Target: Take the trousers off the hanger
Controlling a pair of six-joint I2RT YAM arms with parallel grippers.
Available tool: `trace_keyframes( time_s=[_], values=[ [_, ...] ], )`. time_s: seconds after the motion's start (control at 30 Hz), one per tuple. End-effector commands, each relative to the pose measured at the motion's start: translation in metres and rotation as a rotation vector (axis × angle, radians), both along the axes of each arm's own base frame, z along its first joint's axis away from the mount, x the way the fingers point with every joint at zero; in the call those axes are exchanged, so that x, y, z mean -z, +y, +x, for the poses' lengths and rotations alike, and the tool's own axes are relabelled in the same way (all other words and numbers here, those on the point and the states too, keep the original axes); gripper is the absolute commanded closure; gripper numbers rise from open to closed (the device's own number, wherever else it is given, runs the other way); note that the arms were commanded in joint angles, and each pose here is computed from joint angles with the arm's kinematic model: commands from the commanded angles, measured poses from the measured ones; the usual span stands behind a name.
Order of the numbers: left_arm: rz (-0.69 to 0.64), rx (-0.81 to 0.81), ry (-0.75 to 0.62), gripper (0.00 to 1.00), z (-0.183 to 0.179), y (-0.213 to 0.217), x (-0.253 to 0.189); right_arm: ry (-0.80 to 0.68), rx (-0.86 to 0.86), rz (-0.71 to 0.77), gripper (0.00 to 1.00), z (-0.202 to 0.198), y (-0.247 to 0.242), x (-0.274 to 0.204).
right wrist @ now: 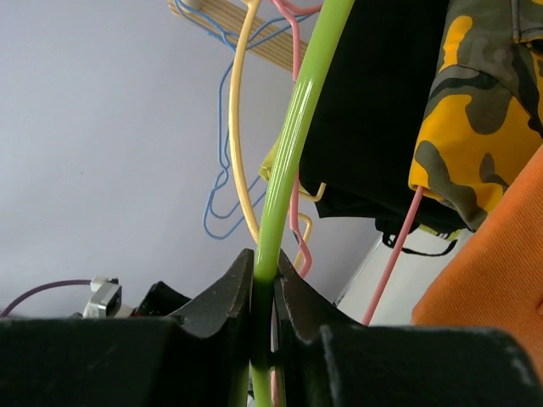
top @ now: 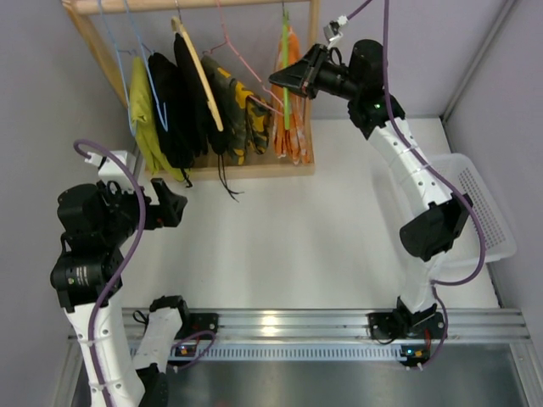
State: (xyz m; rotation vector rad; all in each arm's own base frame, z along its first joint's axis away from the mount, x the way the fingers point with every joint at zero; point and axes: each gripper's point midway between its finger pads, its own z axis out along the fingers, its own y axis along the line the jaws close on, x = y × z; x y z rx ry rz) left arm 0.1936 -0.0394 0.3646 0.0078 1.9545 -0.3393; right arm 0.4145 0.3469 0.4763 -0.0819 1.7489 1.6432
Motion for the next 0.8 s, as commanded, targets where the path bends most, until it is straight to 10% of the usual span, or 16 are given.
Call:
trace_keyframes(
  time_s=[0.0,0.77],
  values=[
    [-0.021,0.025,-0.078,0.01,0.011,-0.004,-0.023,-0.150,-0.028,0.113,1.00,-0.015,-0.010,-0.057],
    [-0.044,0.077,-0.159,0.01,0.014,-0.014,-0.040,-0.479,-0.049,0.246,1.00,-0.061,-0.045,-0.150]
  ],
)
